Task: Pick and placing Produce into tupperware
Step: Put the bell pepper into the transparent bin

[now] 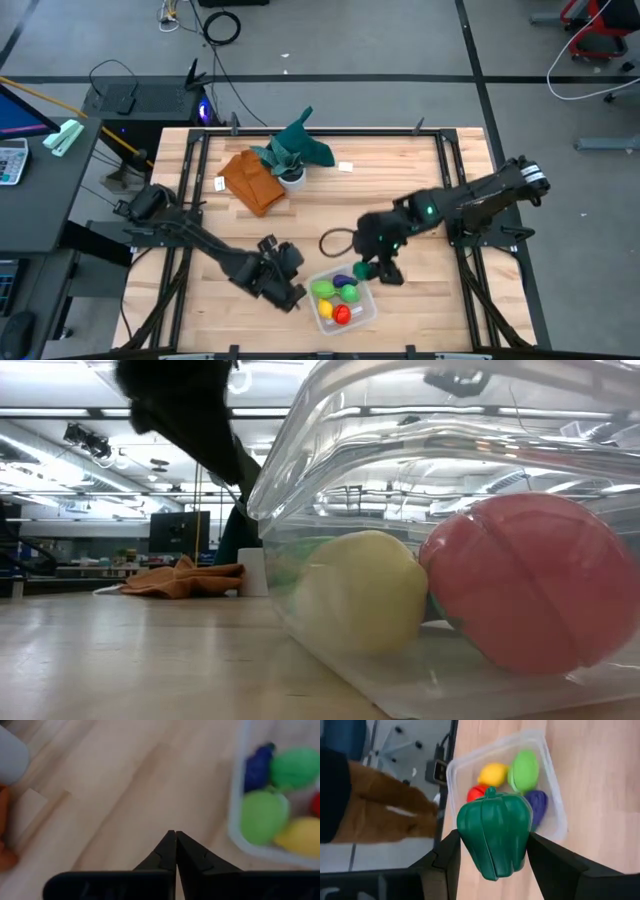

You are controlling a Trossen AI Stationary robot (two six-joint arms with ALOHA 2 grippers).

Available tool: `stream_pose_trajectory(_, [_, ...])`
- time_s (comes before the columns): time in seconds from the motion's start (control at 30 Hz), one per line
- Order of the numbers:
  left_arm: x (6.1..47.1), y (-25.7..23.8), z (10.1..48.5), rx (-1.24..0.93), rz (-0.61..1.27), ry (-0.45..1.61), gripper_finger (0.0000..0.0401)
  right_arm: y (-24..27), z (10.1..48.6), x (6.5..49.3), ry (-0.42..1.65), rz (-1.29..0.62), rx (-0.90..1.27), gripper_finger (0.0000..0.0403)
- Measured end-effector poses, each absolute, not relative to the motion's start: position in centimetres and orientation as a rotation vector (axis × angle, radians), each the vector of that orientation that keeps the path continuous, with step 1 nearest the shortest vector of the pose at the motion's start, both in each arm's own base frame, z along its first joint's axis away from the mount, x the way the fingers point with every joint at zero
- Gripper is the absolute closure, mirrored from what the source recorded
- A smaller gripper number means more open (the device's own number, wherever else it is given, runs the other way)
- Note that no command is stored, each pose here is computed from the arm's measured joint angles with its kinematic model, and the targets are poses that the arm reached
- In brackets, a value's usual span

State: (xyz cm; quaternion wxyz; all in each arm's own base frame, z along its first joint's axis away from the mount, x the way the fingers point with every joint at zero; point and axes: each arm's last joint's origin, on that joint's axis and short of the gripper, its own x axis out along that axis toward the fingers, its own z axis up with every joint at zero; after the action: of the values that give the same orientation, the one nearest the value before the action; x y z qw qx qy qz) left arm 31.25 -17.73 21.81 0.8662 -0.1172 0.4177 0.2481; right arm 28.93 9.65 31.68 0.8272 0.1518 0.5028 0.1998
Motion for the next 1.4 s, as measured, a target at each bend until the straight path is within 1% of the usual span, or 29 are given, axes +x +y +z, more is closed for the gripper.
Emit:
stream_pose_trajectory(0.2, [29.7,-20.1,21.8,-0.229,0.461,0.881,0.0394,12.8,30.6,30.2,1.015,0.354,0.355,0.0238])
stream_pose_trajectory(0.4, [28.4,-21.8,21.8,-0.245,0.434,0.879,0.0379,15.3,27.4,32.0,1.066,0.340,0.366,0.0238])
stream_pose_trajectory(0.53, [27.7,-22.6,21.8,-0.248,0.418,0.881,0.0385,16.7,25.3,33.2,1.080,0.354,0.355,0.0238])
stream_pose_trajectory(0.63, [27.3,-23.1,21.8,-0.243,0.403,0.881,0.0394,17.1,23.7,33.9,1.100,0.342,0.344,0.0238])
stream_pose_trajectory(0.73, [27.0,-23.3,21.7,-0.241,0.398,0.883,0.0396,17.2,22.3,34.5,1.113,0.319,0.300,0.0238])
stream_pose_trajectory(0.9, [26.7,-23.4,21.7,-0.247,0.421,0.884,0.0378,17.5,20.2,35.6,1.113,0.311,0.272,0.0238])
stream_pose_trajectory(1.03, [26.5,-23.5,21.7,-0.245,0.423,0.887,0.0374,17.6,19.5,35.8,1.125,0.317,0.253,0.0238])
stream_pose_trajectory(1.27, [26.4,-23.6,21.7,-0.243,0.420,0.886,0.0395,17.4,19.6,35.8,1.125,0.317,0.240,0.0222])
stream_pose_trajectory(1.4, [26.4,-23.6,21.7,-0.243,0.420,0.885,0.0394,17.3,19.5,35.9,1.121,0.314,0.214,0.0213])
